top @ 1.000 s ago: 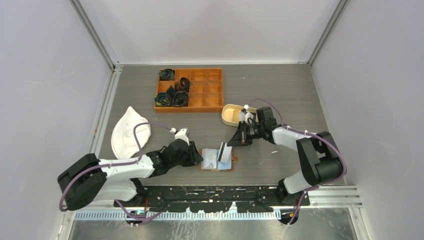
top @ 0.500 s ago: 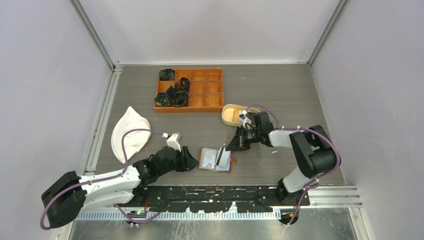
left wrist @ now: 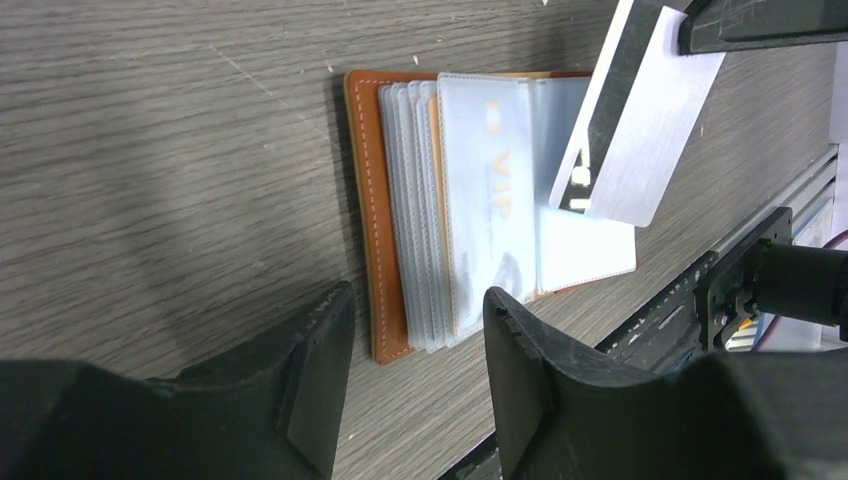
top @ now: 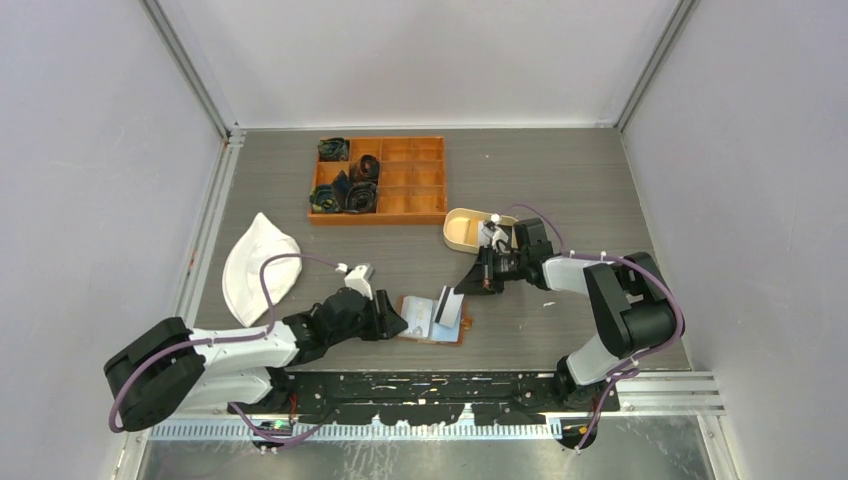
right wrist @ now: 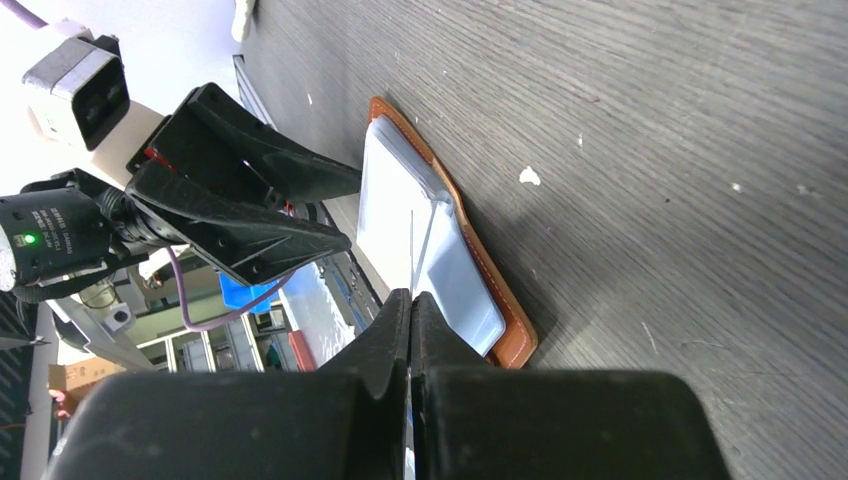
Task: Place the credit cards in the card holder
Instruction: Insert the credit card into the card holder.
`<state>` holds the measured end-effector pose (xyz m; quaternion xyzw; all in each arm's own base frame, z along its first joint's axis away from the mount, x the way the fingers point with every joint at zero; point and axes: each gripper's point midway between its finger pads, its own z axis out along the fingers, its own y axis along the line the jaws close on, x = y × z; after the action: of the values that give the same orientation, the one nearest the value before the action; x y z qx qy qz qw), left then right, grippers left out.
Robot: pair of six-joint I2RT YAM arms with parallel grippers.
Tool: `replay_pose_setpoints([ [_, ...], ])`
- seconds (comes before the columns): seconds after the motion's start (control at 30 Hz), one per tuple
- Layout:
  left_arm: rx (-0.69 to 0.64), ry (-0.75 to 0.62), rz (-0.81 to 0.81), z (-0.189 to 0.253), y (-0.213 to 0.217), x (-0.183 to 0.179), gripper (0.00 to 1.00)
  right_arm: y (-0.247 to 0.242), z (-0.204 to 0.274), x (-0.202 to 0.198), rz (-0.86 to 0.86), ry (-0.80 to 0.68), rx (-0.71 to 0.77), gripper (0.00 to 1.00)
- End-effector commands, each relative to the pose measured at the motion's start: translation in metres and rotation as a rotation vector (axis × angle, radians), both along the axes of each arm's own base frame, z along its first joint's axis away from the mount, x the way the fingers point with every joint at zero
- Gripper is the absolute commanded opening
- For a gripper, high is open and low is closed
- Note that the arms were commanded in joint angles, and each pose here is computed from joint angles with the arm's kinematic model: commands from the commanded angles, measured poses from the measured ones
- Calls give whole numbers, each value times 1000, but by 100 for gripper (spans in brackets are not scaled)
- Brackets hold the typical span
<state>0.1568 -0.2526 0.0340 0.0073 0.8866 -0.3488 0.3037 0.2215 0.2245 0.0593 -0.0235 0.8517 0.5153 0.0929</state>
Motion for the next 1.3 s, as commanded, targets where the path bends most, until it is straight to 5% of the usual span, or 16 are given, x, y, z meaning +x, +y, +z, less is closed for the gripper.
replay_pose_setpoints([
  [0.0,-17,-13,-12,8,-11,6,51,7,12,4,16,-31,49,1],
  [1.27,-7,77,14,-11,-12,1,39,12,-10,-4,1,3,-14,1],
])
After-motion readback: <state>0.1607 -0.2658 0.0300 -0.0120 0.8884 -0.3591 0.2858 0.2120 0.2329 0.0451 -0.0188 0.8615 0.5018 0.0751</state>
